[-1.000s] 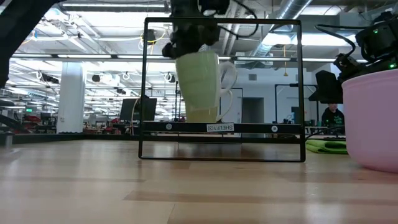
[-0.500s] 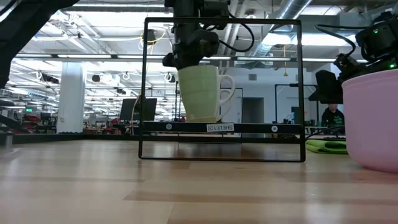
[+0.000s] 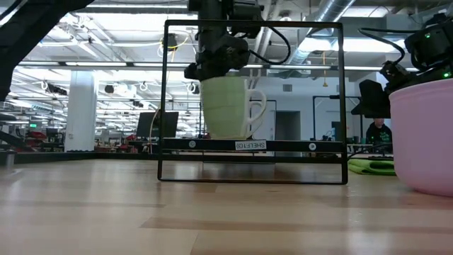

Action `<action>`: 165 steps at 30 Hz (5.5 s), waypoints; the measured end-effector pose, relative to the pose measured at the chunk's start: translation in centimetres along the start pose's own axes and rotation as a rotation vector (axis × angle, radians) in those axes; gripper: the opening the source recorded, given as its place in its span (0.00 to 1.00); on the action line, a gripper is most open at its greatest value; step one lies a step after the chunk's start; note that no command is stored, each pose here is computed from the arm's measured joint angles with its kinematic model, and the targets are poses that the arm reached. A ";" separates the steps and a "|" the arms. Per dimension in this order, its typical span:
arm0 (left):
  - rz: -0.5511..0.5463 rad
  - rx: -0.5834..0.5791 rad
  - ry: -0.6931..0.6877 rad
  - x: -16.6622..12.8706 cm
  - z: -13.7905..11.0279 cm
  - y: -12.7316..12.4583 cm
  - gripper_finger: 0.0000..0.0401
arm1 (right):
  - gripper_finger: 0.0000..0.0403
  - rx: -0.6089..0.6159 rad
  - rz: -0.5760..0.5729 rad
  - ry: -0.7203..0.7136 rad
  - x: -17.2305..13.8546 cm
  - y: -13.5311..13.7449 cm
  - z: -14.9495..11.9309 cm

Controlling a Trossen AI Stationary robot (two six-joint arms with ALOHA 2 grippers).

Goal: Stack small to large cups/mugs on shelf
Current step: Put the green mug on the shelf, then put the purple mug on the shelf

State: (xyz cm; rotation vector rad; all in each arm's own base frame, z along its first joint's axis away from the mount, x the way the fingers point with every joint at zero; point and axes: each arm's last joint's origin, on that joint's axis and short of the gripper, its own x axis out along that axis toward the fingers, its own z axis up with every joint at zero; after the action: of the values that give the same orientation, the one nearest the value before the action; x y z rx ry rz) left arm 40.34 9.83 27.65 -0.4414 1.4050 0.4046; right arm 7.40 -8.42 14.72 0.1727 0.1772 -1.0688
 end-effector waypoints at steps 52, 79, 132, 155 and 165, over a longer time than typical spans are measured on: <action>-0.076 -0.030 0.015 1.0 0.7 0.0 0.04 | 0.66 -0.020 0.022 0.006 0.0 0.1 0.0; -0.041 -0.039 -0.002 1.0 1.1 1.2 0.16 | 0.66 -0.027 0.022 0.006 0.0 0.1 -0.1; -0.085 -0.037 0.065 1.0 0.5 1.0 0.26 | 0.66 -0.050 0.013 0.085 0.5 0.1 -0.7; -0.148 0.051 -0.230 -8.3 1.1 0.6 0.26 | 0.66 -0.052 0.013 0.086 0.5 0.1 -0.7; 0.117 0.277 -0.560 -15.0 -2.7 -0.9 0.26 | 0.66 -0.051 0.013 0.086 0.5 0.1 -0.7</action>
State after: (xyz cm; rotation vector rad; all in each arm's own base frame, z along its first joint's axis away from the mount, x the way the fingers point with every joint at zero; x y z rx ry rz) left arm 36.65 7.46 42.30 -0.0090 0.9217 0.3833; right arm 7.68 -8.62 13.90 0.1735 0.2805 -1.0433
